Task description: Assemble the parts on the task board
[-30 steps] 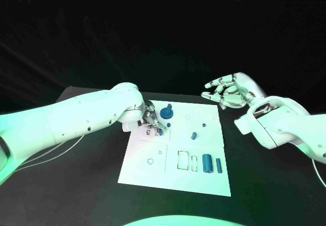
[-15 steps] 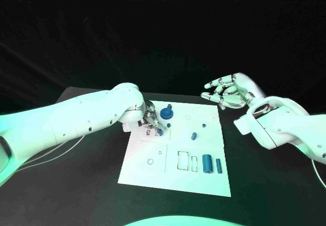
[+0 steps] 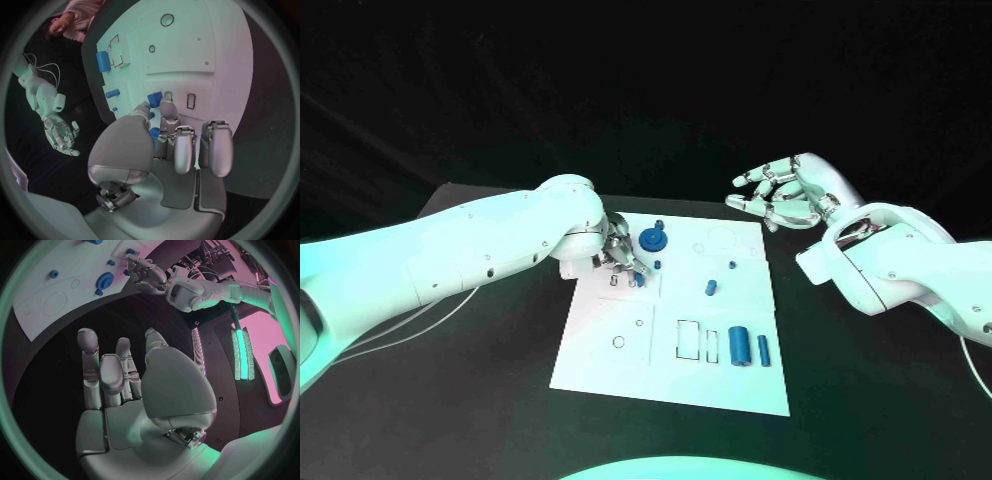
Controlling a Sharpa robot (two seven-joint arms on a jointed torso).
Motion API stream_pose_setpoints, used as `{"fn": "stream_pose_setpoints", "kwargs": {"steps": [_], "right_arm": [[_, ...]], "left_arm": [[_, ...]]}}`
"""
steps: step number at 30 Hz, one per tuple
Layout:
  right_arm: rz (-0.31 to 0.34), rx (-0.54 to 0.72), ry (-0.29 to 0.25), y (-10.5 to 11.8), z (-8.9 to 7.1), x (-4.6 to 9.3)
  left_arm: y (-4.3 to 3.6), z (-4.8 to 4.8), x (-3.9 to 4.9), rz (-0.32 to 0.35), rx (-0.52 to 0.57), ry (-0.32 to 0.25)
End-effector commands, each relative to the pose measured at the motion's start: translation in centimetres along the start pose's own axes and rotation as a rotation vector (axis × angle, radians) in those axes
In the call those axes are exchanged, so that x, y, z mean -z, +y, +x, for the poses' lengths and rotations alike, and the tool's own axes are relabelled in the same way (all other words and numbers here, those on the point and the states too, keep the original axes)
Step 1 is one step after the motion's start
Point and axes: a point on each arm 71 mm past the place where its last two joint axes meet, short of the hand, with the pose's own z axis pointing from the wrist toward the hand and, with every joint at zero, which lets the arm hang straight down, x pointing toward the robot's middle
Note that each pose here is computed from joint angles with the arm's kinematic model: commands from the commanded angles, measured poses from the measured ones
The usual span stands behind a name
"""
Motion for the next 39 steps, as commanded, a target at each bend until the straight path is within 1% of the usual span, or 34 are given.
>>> {"fn": "stream_pose_setpoints", "kwargs": {"steps": [1, 11, 19, 28, 34, 39], "right_arm": [[-0.006, 0.004, 0.014, 0.1, 0.1, 0.0], [-0.006, 0.004, 0.015, 0.1, 0.1, 0.0], [-0.006, 0.005, 0.014, 0.1, 0.1, 0.0], [-0.006, 0.005, 0.012, 0.0, 0.1, 0.0], [-0.004, 0.007, 0.011, -0.1, 0.1, -0.1], [-0.002, 0.008, 0.009, -0.2, 0.0, 0.0]], "left_arm": [[-0.05, 0.18, 0.0, -0.019, -0.01, 0.019], [-0.23, 0.26, -0.01, -0.008, -0.004, 0.027], [-0.24, 0.28, 0.03, 0.008, 0.029, 0.032], [-0.18, 0.21, 0.12, 0.022, 0.063, 0.023], [0.03, 0.19, 0.4, 0.035, 0.096, 0.009], [0.24, 0.26, 1.0, 0.07, 0.136, -0.012]]}}
